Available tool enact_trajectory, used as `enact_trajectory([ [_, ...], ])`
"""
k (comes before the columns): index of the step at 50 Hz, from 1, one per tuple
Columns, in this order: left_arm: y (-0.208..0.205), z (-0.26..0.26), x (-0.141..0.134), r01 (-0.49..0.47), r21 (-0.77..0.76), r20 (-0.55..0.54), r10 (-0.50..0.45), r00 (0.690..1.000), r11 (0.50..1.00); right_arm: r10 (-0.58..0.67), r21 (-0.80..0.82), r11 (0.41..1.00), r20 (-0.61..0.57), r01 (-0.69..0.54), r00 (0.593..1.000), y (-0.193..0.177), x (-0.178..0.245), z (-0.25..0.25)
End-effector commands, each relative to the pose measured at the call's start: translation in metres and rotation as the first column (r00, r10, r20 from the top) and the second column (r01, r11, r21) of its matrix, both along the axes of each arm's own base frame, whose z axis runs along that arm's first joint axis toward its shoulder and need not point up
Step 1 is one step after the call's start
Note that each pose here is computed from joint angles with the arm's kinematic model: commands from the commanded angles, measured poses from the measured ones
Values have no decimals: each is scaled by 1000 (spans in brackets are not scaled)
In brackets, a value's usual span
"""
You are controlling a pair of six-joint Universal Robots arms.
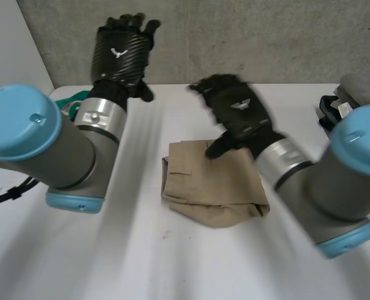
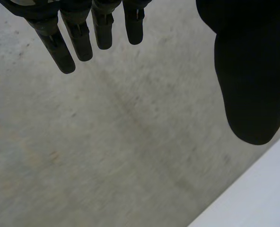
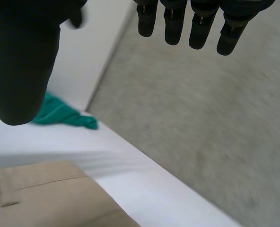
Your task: Fold the laundry.
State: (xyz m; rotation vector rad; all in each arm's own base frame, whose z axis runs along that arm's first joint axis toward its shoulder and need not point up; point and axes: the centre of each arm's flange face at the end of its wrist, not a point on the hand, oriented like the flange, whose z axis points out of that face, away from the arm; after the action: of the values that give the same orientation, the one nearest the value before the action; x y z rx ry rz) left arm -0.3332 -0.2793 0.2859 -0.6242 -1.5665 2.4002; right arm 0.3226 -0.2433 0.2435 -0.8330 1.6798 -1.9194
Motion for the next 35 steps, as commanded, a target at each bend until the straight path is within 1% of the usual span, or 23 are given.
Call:
enact_trajectory([
  [1, 19, -37, -44, 164, 150, 35, -171, 985, 975, -174, 194, 966, -2, 171, 985, -37, -52, -4],
  [3, 26, -57, -55, 188, 230, 77, -210, 975, 955, -165, 219, 961, -26, 167, 986, -41, -50, -10],
  [4, 27, -64, -58, 187, 256, 91, -217, 972, 948, -164, 252, 952, -57, 173, 985, -47, -49, -19],
  [6, 30, -89, -62, 172, 338, 138, -230, 963, 925, -152, 293, 940, -95, 173, 984, -50, -47, -31],
  [8, 30, -103, -61, 145, 382, 167, -223, 960, 913, -120, 349, 922, -150, 166, 981, -54, -43, -47],
  [9, 30, -109, -60, 127, 400, 183, -215, 959, 908, -110, 367, 915, -166, 165, 980, -56, -43, -53],
  [10, 29, -119, -57, 87, 430, 210, -193, 958, 899, -96, 386, 909, -181, 161, 979, -57, -41, -59],
  [11, 29, -123, -55, 65, 440, 222, -179, 958, 896, -61, 424, 894, -208, 146, 976, -59, -39, -72],
  [14, 28, -135, -49, 2, 470, 262, -141, 955, 883, -25, 460, 877, -244, 138, 969, -59, -36, -90],
  [15, 28, -142, -45, -35, 487, 288, -122, 950, 873, -15, 467, 873, -269, 144, 963, -61, -36, -99],
  [17, 29, -147, -42, -58, 505, 309, -118, 944, 861, -10, 460, 875, -298, 153, 955, -62, -36, -105],
  [20, 33, -155, -36, -89, 542, 358, -133, 924, 836, -20, 410, 894, -370, 183, 929, -64, -39, -112],
  [21, 35, -157, -33, -102, 560, 376, -143, 915, 822, -27, 392, 899, -392, 194, 920, -65, -40, -112],
  [22, 36, -158, -32, -104, 565, 381, -147, 913, 819, -52, 354, 909, -426, 220, 903, -67, -42, -109],
  [23, 36, -157, -32, -107, 566, 386, -148, 910, 817, -68, 336, 912, -440, 234, 896, -68, -44, -108],
  [25, 36, -154, -32, -103, 565, 384, -150, 911, 818, -95, 307, 917, -453, 255, 886, -69, -46, -104],
  [26, 35, -150, -32, -98, 562, 379, -151, 913, 821, -125, 265, 926, -461, 271, 879, -71, -49, -98],
  [28, 34, -147, -33, -77, 560, 367, -163, 916, 825, -154, 214, 937, -451, 274, 879, -70, -48, -89],
  [29, 34, -136, -36, -42, 548, 345, -179, 921, 836, -162, 198, 942, -443, 273, 882, -69, -48, -85],
  [32, 34, -103, -38, 22, 500, 291, -192, 937, 866, -187, 110, 962, -393, 248, 900, -57, -44, -61],
  [33, 33, -82, -38, 61, 461, 252, -197, 947, 885, -191, 84, 968, -376, 238, 907, -52, -42, -52],
  [35, 29, -64, -37, 95, 419, 219, -202, 955, 903, -184, 25, 979, -336, 204, 924, -33, -35, -35],
])
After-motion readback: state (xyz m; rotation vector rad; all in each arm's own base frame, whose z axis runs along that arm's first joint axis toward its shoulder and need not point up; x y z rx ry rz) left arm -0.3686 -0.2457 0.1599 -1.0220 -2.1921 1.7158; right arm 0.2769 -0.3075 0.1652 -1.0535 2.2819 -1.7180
